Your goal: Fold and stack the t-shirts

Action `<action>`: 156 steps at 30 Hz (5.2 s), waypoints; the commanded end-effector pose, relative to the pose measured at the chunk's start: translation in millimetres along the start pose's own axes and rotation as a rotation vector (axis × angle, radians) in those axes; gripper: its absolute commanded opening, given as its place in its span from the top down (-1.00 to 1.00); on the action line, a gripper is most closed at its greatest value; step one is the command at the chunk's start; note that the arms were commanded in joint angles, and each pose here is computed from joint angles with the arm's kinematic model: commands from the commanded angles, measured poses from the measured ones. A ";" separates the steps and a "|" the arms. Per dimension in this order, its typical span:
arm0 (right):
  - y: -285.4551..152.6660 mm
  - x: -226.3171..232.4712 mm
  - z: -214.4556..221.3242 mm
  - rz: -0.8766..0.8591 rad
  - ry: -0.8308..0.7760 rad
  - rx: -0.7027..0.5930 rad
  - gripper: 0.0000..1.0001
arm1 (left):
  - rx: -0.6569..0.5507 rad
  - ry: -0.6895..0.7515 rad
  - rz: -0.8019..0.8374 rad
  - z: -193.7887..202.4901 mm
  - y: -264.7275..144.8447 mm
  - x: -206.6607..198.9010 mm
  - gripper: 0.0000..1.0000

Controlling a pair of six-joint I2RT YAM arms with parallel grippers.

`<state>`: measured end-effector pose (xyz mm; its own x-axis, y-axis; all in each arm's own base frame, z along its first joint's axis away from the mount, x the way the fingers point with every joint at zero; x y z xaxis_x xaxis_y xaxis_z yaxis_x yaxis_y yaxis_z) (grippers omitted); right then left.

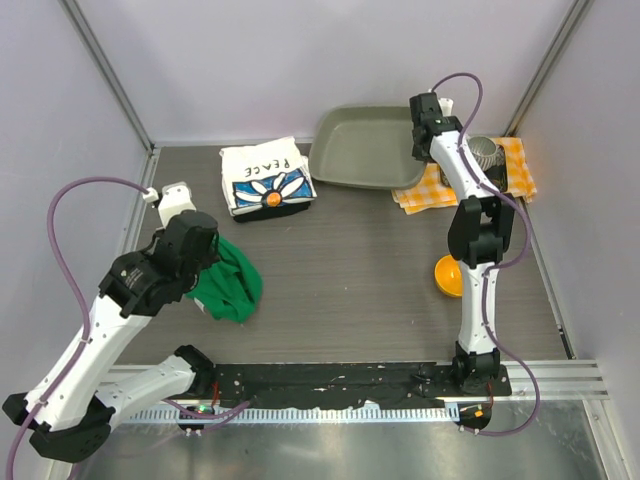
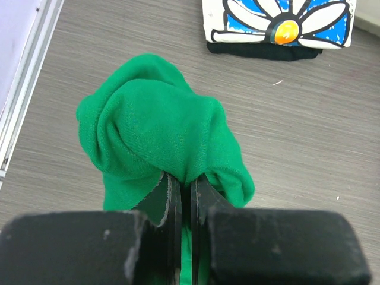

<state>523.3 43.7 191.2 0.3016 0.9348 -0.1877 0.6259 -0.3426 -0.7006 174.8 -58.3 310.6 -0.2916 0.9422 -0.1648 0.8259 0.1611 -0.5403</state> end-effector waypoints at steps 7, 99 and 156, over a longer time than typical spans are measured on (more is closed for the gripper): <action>38.5 3.1 -29.6 -0.004 0.058 -0.086 0.99 | -0.011 -0.023 0.061 0.1 7.7 -14.5 0.99; -91.4 -71.3 151.3 0.168 0.161 0.070 0.99 | 0.260 -0.023 0.221 110.9 55.2 -34.2 1.00; 89.4 -33.1 -18.2 0.033 0.260 -0.064 0.99 | 0.280 0.014 0.167 115.6 65.7 -35.7 0.99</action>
<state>572.5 -17.4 123.6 0.5009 0.8642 -0.0475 0.6031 -0.3878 -0.6971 178.4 -114.6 172.2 -0.1646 0.9546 -0.2484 0.6597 -0.0807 -0.7472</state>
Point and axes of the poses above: each gripper's point midway between its finger pads, its own y axis out along the fingers, its own x axis along the line the jaws close on, z = x × y, the point moved 5 cm from there along -y, back along the fingers, and after that the axes turned 5 degrees about -y, right-handed, at the moved point
